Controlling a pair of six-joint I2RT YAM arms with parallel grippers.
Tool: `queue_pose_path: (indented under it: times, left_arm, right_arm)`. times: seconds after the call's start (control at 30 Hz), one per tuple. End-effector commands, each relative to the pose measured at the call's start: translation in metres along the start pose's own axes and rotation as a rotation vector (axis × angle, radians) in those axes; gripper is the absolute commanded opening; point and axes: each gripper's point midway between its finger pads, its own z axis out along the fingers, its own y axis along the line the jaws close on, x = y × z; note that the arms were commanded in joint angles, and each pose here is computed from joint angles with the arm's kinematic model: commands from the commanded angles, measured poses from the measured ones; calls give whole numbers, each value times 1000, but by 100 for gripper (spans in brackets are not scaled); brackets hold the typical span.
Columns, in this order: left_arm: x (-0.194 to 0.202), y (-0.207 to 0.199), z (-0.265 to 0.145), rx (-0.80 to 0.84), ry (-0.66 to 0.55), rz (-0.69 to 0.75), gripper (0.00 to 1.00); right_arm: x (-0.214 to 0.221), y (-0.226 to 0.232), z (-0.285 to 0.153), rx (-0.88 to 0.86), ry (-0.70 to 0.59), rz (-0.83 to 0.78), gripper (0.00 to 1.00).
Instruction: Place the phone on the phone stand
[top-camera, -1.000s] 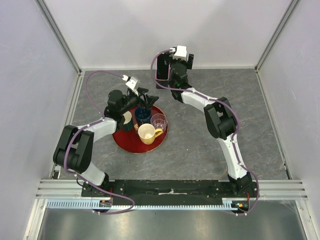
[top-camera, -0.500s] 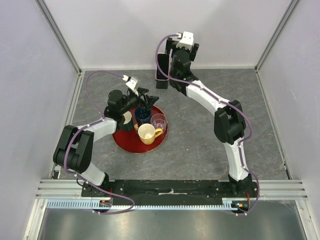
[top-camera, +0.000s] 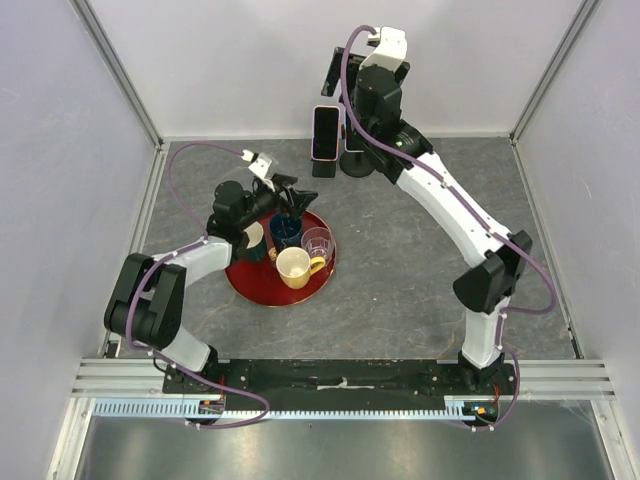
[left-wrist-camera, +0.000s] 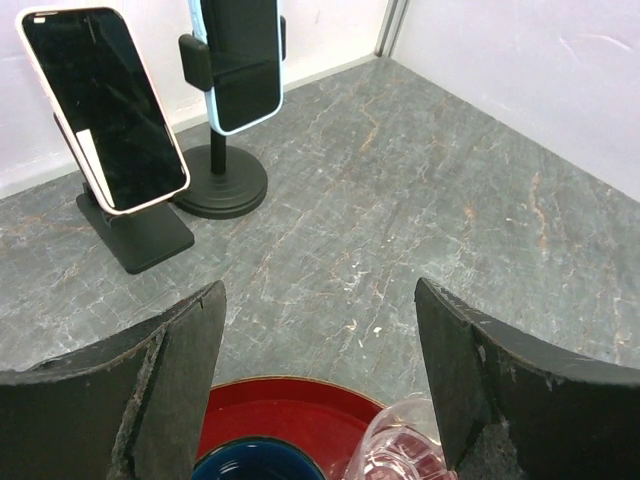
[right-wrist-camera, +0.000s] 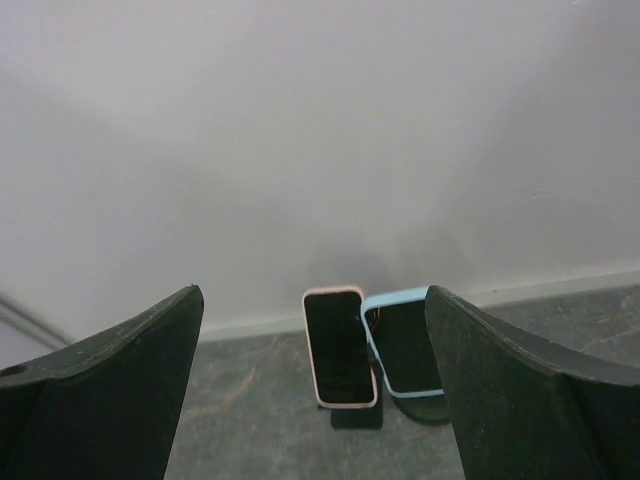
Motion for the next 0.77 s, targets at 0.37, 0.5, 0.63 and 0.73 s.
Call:
queue_pose_path:
  times: [0.37, 0.5, 0.63, 0.73]
  left_arm:
    - [-91, -70, -68, 118, -312, -241, 82]
    - [-54, -92, -110, 121, -280, -345, 82]
    - [-35, -109, -145, 104, -249, -380, 82]
    - [-29, -120, -169, 75, -231, -399, 84]
  right_arm:
    - [64, -98, -168, -76, 224, 80, 98]
    - [124, -143, -222, -116, 323, 36, 98]
    - [128, -161, -268, -211, 320, 130, 98]
    - [132, -169, -290, -249, 310, 231, 98]
